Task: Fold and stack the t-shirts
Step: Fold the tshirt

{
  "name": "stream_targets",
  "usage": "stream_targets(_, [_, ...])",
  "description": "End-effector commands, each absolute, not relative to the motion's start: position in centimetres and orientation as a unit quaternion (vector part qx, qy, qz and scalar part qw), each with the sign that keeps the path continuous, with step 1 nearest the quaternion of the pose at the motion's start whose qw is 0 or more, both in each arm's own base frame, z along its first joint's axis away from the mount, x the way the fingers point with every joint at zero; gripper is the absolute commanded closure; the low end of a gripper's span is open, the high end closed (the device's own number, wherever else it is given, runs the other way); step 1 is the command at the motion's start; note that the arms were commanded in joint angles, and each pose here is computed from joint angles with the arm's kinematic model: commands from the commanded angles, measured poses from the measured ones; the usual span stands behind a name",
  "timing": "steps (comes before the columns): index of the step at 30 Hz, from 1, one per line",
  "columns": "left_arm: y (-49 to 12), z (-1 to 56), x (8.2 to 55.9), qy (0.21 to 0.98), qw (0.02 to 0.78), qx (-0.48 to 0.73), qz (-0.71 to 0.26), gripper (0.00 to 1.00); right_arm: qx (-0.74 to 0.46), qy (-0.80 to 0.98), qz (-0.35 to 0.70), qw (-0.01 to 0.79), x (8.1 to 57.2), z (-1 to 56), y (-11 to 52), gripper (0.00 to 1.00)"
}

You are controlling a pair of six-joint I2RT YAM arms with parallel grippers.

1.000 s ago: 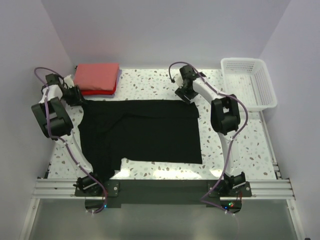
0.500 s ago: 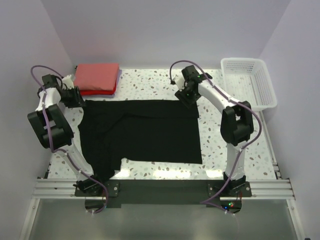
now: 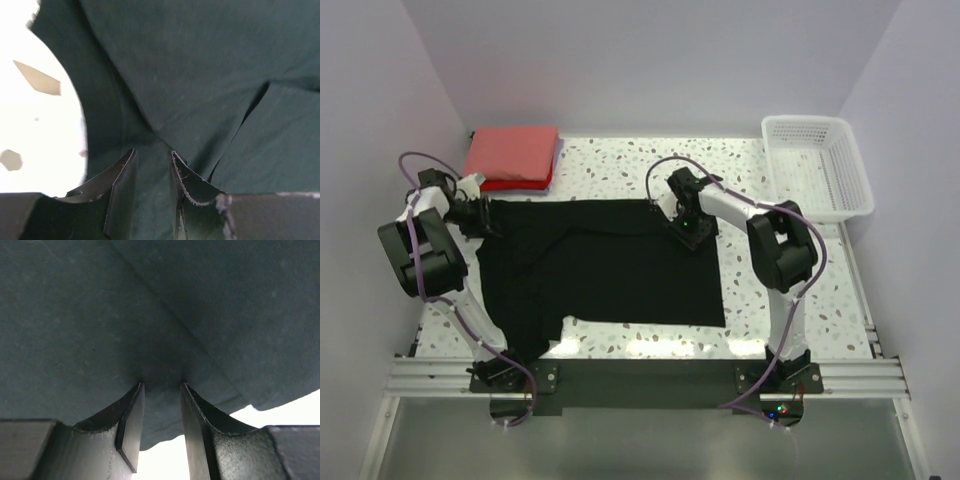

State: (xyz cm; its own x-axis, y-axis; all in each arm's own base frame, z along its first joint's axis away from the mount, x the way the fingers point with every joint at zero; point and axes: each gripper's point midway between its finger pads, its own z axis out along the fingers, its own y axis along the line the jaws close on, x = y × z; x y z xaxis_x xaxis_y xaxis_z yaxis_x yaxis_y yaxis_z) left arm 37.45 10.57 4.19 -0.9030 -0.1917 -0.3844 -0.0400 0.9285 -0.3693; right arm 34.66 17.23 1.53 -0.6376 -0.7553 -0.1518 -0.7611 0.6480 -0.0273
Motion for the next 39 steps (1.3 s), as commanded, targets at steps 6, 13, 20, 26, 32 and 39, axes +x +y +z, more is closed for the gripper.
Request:
stream_targets(6, [8.4, 2.3, 35.6, 0.964, 0.18, -0.062, -0.185, 0.65, -0.386, 0.919, -0.067, 0.046, 36.6, -1.3, 9.5, 0.62])
stream_targets(13, [5.3, 4.6, 37.1, 0.946, 0.212, -0.018, -0.247, 0.65, -0.374, 0.925, -0.054, 0.047, 36.8, 0.2, 6.2, 0.61])
stream_targets(20, [0.7, 9.9, 37.6, 0.919, 0.26, 0.119, -0.272, 0.61, -0.383, 0.916, 0.063, 0.103, 37.4, 5.9, 11.1, 0.55])
stream_targets(26, [-2.1, 8.4, 37.0, 0.929, 0.221, 0.136, -0.264, 0.58, -0.381, 0.897, 0.141, 0.173, 38.7, 10.0, 15.5, 0.55])
stream_targets(32, [-4.0, 6.6, 37.2, 0.932, 0.203, 0.161, -0.254, 0.53, -0.38, 0.882, 0.169, 0.22, 40.9, 11.6, 19.3, 0.57])
stream_targets(39, [-6.2, 6.1, 40.0, 0.924, 0.21, 0.186, -0.261, 0.52, -0.346, 0.913, 0.116, 0.185, 42.8, 7.3, 18.0, 0.63])
